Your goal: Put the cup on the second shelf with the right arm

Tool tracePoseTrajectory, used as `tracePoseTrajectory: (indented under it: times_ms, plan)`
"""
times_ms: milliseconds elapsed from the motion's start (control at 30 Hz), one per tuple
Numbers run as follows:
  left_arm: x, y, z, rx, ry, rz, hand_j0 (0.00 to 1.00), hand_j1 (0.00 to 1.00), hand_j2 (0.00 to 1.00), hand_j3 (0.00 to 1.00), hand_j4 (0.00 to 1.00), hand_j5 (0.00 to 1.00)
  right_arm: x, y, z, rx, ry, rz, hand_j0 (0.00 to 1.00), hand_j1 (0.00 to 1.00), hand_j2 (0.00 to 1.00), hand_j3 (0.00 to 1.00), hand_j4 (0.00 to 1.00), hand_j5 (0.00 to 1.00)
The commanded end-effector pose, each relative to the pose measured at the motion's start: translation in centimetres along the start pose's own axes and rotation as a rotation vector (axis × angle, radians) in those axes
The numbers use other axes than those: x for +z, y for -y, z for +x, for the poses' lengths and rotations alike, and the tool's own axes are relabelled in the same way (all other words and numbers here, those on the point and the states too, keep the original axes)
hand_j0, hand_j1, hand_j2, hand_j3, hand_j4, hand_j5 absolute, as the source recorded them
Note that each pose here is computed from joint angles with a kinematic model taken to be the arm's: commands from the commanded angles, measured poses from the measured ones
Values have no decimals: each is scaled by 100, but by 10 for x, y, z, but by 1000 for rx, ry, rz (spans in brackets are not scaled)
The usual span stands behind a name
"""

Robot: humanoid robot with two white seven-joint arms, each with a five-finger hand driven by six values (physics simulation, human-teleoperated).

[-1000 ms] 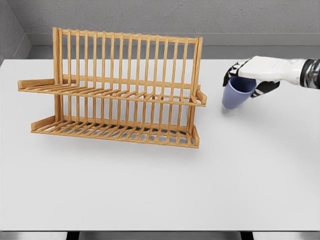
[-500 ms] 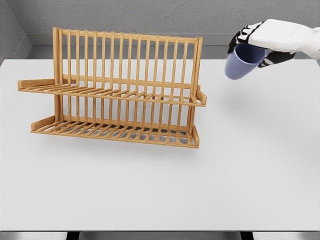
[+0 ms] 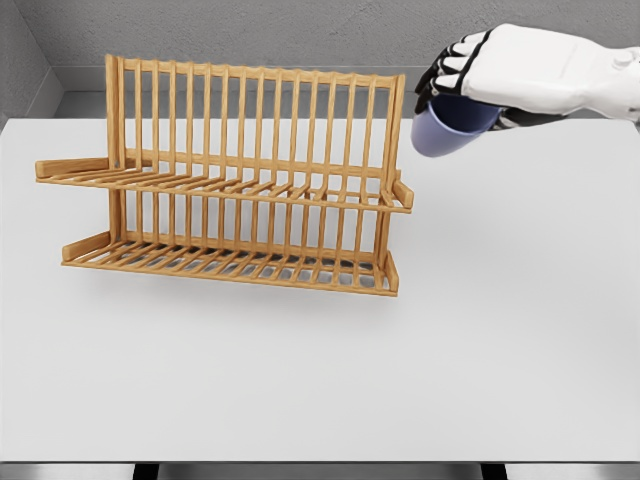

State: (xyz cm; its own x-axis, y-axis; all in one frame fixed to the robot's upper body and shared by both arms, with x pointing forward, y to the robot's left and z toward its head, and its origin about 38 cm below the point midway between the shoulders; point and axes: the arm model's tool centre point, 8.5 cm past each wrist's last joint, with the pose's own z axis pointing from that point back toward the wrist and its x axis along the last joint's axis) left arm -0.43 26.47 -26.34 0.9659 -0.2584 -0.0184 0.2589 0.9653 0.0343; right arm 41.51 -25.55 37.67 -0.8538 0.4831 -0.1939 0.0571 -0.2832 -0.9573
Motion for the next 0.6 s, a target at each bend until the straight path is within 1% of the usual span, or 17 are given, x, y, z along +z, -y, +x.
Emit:
tracePoseTrajectory:
  times_ms: [0, 100, 200, 267, 433, 500, 533, 567]
  plan:
    - [0, 0, 0, 0, 0, -1, 100, 100, 100, 100, 100, 100, -3, 4, 9, 14, 23, -8, 58, 58, 58, 58, 58, 58]
    - [0, 0, 0, 0, 0, -1, 100, 100, 100, 100, 100, 100, -9, 0, 12, 5, 43, -5, 58, 58, 58, 58, 58, 58]
    - [0, 0, 0, 0, 0, -1, 100, 100, 100, 100, 100, 100, -21, -7, 20, -11, 75, 5, 58, 58, 58, 58, 58, 58]
    - [0, 0, 0, 0, 0, 1, 100, 100, 100, 100, 100, 100, -27, -8, 23, -17, 90, 3, 58, 58, 58, 58, 58, 58]
    - [0, 0, 0, 0, 0, 1, 100, 100, 100, 100, 100, 100, -36, -10, 28, -15, 111, 25, 58, 58, 58, 58, 58, 58]
    - [0, 0, 0, 0, 0, -1, 100, 100, 100, 100, 100, 100, -40, -10, 31, -17, 121, 20, 58, 58, 58, 58, 58, 58]
    - [0, 0, 0, 0, 0, 1, 100, 100, 100, 100, 100, 100, -44, -14, 34, -22, 134, 31, 58, 58, 58, 58, 58, 58]
    - [0, 0, 0, 0, 0, 1, 100, 100, 100, 100, 100, 100, -52, -13, 39, -25, 153, 17, 58, 58, 58, 58, 58, 58]
